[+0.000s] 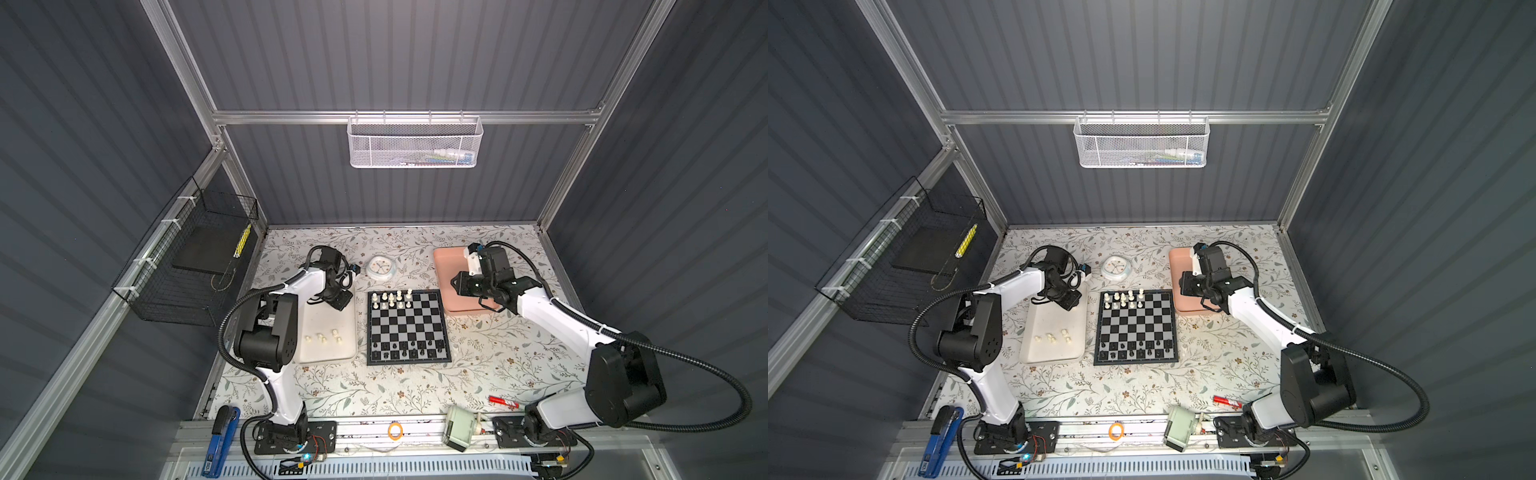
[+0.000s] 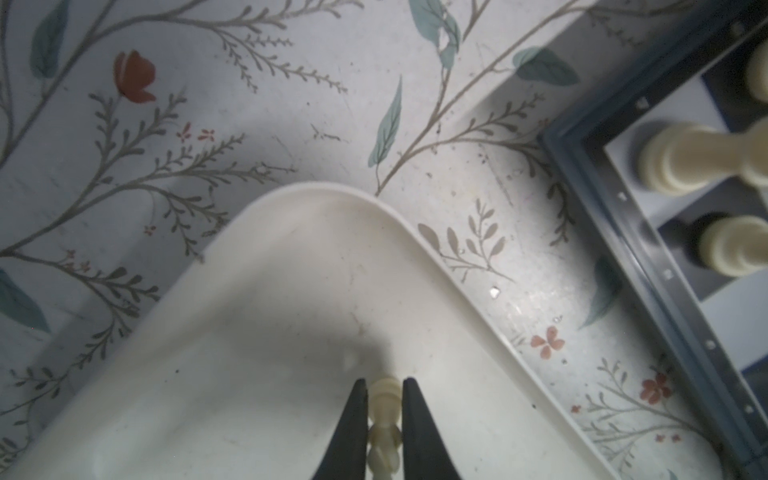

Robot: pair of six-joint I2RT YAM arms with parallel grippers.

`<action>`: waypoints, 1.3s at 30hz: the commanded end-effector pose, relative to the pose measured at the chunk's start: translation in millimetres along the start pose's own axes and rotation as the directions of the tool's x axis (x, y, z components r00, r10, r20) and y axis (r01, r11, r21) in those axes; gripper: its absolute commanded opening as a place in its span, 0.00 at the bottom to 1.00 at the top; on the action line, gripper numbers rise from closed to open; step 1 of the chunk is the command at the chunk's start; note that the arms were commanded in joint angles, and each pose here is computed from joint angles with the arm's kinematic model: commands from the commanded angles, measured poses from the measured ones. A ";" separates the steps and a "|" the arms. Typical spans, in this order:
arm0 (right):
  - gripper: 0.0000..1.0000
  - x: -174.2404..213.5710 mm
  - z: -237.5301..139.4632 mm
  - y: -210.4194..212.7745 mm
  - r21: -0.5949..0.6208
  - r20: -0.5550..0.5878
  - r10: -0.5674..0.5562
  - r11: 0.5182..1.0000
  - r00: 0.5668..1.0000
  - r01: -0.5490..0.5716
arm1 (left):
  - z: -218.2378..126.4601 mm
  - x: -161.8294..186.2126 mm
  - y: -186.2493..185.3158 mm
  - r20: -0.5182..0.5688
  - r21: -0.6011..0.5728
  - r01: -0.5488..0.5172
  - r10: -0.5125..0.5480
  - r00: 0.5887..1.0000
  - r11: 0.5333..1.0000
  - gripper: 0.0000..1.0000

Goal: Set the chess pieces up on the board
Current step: 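Lower the open left gripper onto a white pawn in the white tray, then close the left gripper on the white pawn and lift it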

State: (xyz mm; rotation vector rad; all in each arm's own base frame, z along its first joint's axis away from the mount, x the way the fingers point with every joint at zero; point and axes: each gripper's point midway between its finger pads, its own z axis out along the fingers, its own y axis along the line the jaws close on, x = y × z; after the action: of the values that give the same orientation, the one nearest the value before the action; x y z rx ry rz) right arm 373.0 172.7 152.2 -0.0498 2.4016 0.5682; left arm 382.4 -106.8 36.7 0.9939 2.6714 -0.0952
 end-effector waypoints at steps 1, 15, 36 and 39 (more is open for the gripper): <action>0.23 -3.6 -5.2 0.6 -0.005 0.024 0.003 1.000 1.000 -0.002 | 1.7 5.0 -3.9 -0.018 0.005 -0.022 0.023 1.000 1.000 0.18; 0.23 -3.7 -4.0 1.2 -0.011 0.024 0.007 1.000 1.000 -0.006 | -1.7 7.7 -4.7 -0.023 -0.001 -0.033 0.033 0.999 0.999 0.25; 0.23 -2.6 -2.8 1.7 -0.017 0.024 0.006 1.000 1.000 -0.006 | -6.6 7.4 -2.5 -0.024 -0.023 -0.041 0.041 0.999 0.999 0.08; 0.23 -2.9 -2.5 1.9 -0.017 0.024 0.006 1.000 1.000 -0.005 | -8.5 6.6 -1.6 -0.023 -0.027 -0.042 0.041 0.999 0.999 0.06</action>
State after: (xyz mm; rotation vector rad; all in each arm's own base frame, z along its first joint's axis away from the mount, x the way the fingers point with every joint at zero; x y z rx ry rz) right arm 374.9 173.7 154.3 -0.0434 2.3844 0.5787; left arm 379.1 -103.1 35.0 1.0257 2.6712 -0.0491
